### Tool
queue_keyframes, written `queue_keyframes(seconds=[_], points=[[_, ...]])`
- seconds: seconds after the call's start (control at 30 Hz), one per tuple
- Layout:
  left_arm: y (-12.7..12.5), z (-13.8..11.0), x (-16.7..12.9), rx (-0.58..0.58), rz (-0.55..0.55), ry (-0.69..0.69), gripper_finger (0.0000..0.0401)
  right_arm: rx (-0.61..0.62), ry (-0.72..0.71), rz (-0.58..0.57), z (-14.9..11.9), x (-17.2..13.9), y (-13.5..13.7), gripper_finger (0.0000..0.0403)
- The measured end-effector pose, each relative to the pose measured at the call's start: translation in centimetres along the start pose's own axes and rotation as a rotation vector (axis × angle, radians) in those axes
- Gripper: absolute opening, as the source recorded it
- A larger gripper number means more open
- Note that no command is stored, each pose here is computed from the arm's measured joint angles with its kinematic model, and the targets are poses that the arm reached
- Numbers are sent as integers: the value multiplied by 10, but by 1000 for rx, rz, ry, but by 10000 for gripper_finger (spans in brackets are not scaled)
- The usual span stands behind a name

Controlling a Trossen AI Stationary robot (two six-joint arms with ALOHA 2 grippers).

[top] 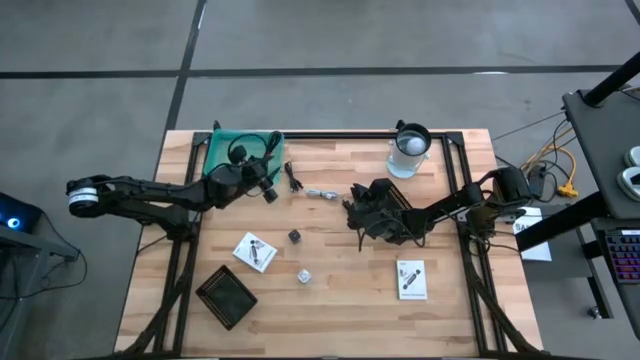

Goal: Pick and place items into bin
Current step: Put the bottom black charger cable into the green bin

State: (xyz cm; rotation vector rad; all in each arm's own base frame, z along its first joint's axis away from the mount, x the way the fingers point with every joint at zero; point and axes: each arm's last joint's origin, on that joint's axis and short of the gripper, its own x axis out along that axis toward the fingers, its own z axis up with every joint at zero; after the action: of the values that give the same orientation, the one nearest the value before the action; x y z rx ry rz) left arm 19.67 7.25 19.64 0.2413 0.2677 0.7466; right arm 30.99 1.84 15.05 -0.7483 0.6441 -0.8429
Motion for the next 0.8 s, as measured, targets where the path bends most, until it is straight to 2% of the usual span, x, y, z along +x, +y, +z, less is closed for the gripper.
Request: queue_keyframes(seconds=[0.1,0.2,0.43,0.8], points=[[2,6,4,-81,-28,25,157,0,0,0,0,0,0,61],[9,15,10,-162,4,50,157,0,0,0,0,0,0,61],[25,17,31,-201,99,101,157,-3,0,0,0,0,0,61],[54,7,75,-243,235,302,157,-3,1,0,0,0,0,61]])
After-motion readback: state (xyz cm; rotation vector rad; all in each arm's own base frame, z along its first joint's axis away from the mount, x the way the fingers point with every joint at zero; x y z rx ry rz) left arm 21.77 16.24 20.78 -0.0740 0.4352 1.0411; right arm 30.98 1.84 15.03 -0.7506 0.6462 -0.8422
